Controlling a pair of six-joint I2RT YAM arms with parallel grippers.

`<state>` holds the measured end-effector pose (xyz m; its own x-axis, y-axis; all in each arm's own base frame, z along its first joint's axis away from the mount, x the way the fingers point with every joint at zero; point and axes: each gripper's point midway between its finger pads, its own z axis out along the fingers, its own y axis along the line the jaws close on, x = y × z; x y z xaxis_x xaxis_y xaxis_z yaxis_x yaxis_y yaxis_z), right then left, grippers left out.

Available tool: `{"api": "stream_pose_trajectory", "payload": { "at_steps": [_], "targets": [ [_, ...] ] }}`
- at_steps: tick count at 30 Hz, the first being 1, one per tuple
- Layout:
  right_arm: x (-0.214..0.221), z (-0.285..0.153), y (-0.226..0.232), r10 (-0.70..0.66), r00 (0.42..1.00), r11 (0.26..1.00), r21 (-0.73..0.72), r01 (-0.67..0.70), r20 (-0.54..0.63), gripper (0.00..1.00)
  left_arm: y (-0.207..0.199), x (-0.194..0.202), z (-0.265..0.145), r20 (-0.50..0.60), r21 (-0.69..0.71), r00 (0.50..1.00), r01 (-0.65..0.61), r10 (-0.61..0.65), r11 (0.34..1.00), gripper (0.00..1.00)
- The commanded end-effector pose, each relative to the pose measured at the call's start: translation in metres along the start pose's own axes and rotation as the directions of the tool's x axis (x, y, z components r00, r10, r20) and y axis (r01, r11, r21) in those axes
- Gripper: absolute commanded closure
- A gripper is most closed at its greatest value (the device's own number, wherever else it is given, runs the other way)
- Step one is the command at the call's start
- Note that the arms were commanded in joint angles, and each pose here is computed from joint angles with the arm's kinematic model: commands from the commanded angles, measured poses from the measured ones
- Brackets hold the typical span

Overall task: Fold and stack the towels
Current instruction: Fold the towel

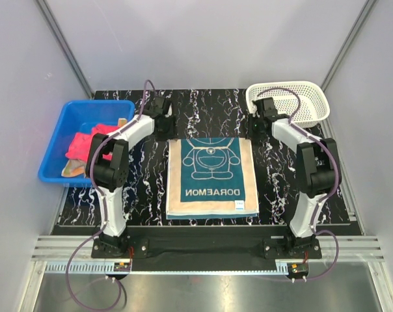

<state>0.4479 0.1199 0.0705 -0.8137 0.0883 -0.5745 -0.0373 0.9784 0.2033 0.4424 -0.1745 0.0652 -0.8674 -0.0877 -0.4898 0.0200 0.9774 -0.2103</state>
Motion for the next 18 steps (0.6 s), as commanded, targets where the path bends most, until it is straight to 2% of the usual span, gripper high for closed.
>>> {"api": "stream_pose_trajectory", "payload": {
  "at_steps": [1,6,10,18],
  "targets": [
    [-0.02,0.016,0.001,-0.109,0.994,0.993,-0.046,0.11,0.032,0.7,0.015,-0.006,0.013,-0.04,-0.005,0.998,-0.052,0.052,0.999,0.49],
    [-0.014,0.041,-0.013,-0.147,0.989,0.988,-0.037,0.147,-0.015,0.7,0.034,-0.009,0.028,-0.06,-0.055,0.996,-0.064,0.06,0.996,0.51],
    [-0.016,0.042,-0.015,-0.162,0.987,0.985,-0.059,0.16,-0.019,0.66,0.032,-0.015,0.03,-0.034,-0.028,0.991,-0.127,0.126,0.991,0.49],
    [-0.004,0.05,-0.019,-0.235,0.967,0.969,-0.106,0.225,-0.098,0.59,0.028,-0.005,0.036,-0.074,0.048,0.966,-0.243,0.246,0.969,0.48]
  ]
}}
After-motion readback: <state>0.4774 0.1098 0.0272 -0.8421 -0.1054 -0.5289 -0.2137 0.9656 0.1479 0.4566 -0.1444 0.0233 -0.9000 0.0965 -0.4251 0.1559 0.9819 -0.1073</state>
